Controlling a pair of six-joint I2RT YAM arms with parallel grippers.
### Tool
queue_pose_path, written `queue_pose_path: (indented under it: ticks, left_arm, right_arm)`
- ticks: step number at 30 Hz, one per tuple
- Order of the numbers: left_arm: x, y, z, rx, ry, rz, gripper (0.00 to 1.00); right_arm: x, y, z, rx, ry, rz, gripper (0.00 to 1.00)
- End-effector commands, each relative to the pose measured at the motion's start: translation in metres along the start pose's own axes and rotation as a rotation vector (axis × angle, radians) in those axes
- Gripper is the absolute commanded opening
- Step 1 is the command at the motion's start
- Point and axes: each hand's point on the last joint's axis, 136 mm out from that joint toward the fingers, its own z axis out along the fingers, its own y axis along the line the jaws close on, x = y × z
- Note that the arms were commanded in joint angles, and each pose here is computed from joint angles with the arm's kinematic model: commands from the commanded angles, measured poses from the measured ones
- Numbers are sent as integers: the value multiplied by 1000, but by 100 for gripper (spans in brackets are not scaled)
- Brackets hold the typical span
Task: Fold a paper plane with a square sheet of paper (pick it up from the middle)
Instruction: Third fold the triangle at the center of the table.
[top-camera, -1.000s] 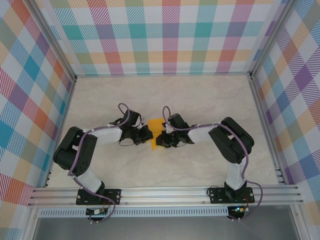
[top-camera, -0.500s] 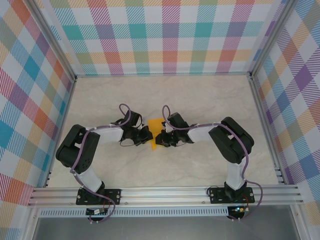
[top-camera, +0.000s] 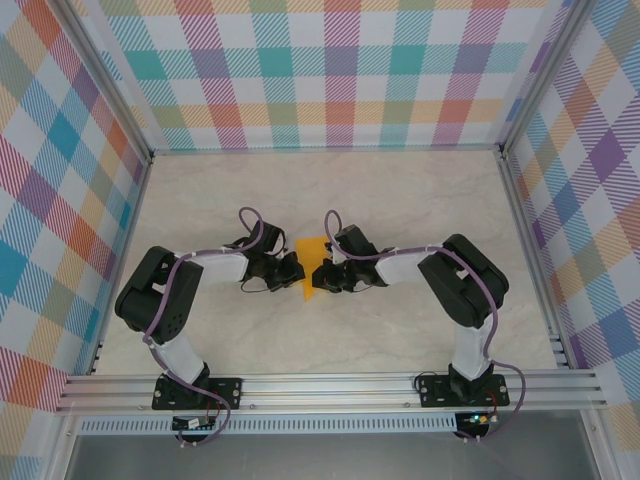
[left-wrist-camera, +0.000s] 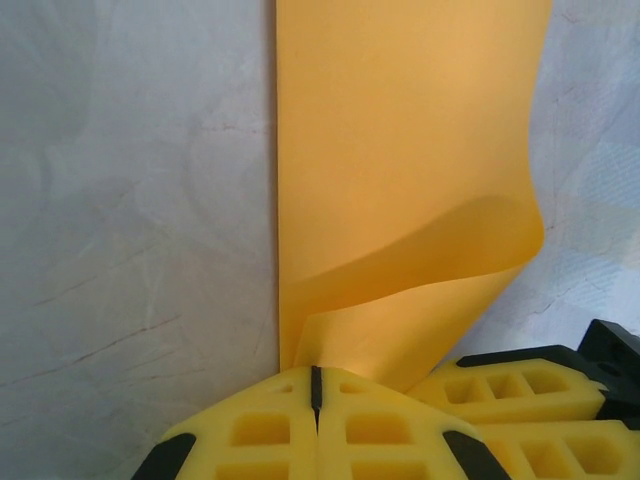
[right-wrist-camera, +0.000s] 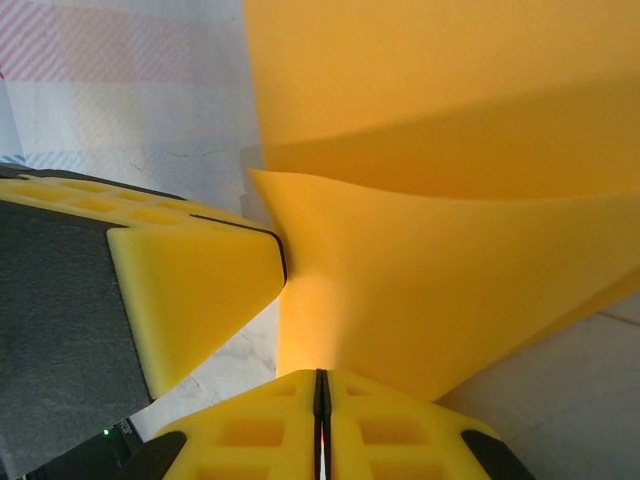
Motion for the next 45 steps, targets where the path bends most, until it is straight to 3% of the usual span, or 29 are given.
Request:
queue_pose_path:
  ticks: [1,9,18,27,39,45]
  left_arm:
    - [0,2,2,-29,9,11,4]
    - [0,9,1,-64,0,11,4]
    - [2,16,4,-91,10,1,4]
    - [5,29,7,-149,28,-14,2]
    - [7,33,8,-172,39,-8,2]
    - [7,34,9,-176,45,-8,2]
  right_arm:
    - [-6,9,-10,3,-48,-43,9]
    - [-14,8,-16,37,-98,-33,9]
    - [-10,-1,1,56,-16,5,8]
    - [-8,-27,2,203,3,72,7]
    - [-23,-2,-10,151,-44,41,6]
    - [-22,-27,-6,207,-30,90,6]
